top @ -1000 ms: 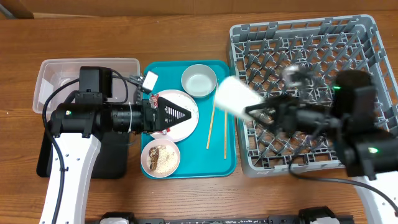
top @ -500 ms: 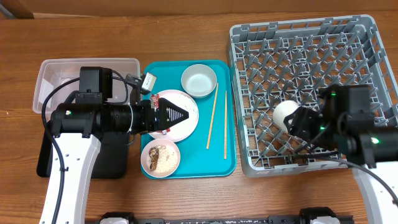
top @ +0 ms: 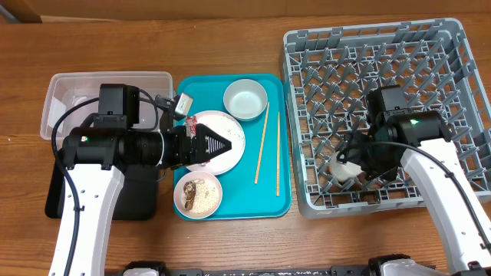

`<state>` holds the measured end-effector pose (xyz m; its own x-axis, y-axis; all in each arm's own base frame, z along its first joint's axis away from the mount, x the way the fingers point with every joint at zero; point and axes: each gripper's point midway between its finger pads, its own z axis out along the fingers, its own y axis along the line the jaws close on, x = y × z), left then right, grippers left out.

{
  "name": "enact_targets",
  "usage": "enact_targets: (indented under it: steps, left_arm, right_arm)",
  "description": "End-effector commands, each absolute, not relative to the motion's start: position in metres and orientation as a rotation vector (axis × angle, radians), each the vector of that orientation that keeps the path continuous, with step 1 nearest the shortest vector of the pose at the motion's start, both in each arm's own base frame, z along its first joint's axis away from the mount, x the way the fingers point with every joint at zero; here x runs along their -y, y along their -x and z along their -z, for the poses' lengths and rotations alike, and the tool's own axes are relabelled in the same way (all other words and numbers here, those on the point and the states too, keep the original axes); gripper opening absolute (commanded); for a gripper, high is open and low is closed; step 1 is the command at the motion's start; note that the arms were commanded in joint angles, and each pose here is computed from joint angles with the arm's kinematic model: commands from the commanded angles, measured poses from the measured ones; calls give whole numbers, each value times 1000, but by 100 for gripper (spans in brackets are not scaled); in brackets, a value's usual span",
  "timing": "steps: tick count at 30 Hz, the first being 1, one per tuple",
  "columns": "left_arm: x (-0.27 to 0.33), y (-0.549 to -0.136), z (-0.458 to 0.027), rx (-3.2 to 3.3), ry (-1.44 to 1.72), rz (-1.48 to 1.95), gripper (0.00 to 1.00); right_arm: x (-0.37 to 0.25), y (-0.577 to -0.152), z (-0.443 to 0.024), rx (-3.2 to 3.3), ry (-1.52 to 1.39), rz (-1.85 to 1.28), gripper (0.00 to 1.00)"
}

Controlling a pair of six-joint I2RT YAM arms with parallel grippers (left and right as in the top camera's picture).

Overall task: Sort waste into correct bins and load items into the dishwasher
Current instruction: 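Place the white cup upside down in the dish rack with right gripper, then grasp the small pink bowl with food using the left gripper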

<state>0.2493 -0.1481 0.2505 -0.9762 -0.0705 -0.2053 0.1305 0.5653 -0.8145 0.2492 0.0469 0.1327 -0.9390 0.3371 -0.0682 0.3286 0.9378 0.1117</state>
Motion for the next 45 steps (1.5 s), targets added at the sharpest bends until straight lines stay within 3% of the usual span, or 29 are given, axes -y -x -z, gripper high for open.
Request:
enact_targets:
  steps: [1, 6, 11, 13, 17, 29, 31, 36, 38, 45]
  left_arm:
    - [146, -250, -248, -2594, -80, 1321, 90]
    - [141, -242, -225, -2736, -63, 1120, 79]
    - [116, -223, -184, -2983, 123, 608, 68]
    - [112, -210, -162, -3020, 136, 250, 65]
    - [120, -198, -137, -2972, 148, 3, 63]
    - [144, -200, -54, -2953, 132, -107, 49]
    - [149, -204, -45, -2961, 119, -113, 42]
    - [147, -202, -27, -3003, 113, -179, 12]
    - [145, -201, -23, -3015, 110, -198, 6]
    - [151, -200, -36, -3040, 116, -172, 4]
  right_arm:
    - [-50, -266, -166, -2884, -488, -202, 83]
    - [-62, -284, -238, -2630, -413, -368, 90]
    - [-99, -281, -303, -2405, -206, -684, 94]
    - [-104, -277, -317, -2350, -168, -733, 95]
    - [-104, -278, -310, -2380, -178, -730, 95]
    - [-105, -280, -287, -2487, -213, -725, 94]
    - [-106, -280, -287, -2487, -212, -727, 94]
    - [-105, -277, -284, -2503, -218, -725, 94]
    - [-105, -276, -283, -2509, -220, -724, 94]
    - [-105, -276, -283, -2509, -220, -724, 94]
